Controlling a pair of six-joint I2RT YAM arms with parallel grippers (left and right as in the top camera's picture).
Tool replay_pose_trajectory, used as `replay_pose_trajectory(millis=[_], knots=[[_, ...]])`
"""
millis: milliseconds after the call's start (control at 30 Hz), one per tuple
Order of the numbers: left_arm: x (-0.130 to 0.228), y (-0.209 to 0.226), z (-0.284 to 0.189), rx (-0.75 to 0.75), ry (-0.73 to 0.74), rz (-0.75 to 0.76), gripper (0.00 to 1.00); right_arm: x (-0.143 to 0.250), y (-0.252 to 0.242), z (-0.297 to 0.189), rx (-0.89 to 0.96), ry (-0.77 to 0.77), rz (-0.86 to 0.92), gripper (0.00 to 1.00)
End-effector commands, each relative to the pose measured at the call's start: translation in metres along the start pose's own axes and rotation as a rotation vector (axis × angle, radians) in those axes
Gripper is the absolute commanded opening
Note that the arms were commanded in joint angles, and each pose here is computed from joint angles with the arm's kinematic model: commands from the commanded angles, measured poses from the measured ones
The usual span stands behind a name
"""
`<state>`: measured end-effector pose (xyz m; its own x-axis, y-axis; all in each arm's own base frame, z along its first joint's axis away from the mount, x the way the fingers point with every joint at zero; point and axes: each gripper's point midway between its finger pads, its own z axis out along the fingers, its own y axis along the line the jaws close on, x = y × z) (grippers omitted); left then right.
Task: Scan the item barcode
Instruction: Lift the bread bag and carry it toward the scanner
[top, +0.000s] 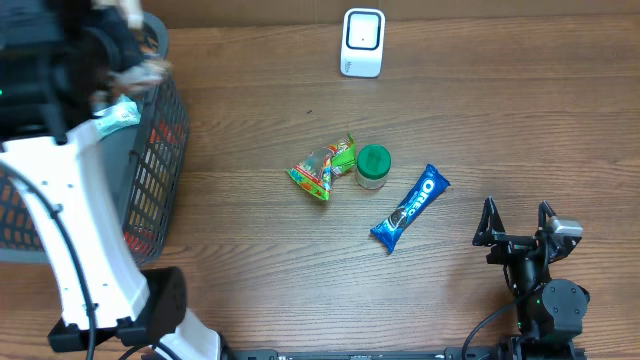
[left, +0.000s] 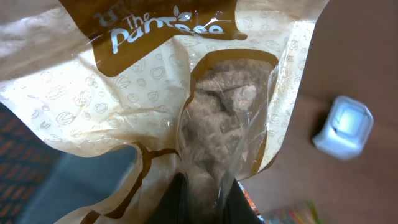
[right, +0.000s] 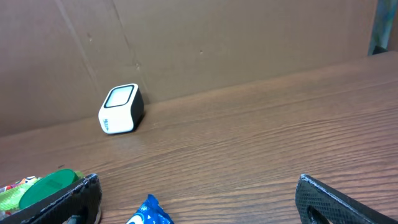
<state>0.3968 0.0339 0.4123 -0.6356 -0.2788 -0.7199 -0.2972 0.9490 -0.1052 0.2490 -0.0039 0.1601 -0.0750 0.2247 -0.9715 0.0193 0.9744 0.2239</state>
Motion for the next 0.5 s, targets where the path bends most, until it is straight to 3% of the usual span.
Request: replay_pose_trajectory(millis=[0,200,467], knots=[[0.022,-0.048,0.004,0.077,0.056,0.186,0.06,0.003,0.000,0.001,-0.004,0.003,0.004,1.00],[0.068,-0.106,0.039,0.134,0.195,0.339,0.06,0.003,0.000,0.001,-0.004,0.003,0.004,1.00],[0.130,-0.120,0.136,0.063,0.451,0.410,0.04,0.003,0.000,0.001,-0.004,0.003,0.004,1.00]])
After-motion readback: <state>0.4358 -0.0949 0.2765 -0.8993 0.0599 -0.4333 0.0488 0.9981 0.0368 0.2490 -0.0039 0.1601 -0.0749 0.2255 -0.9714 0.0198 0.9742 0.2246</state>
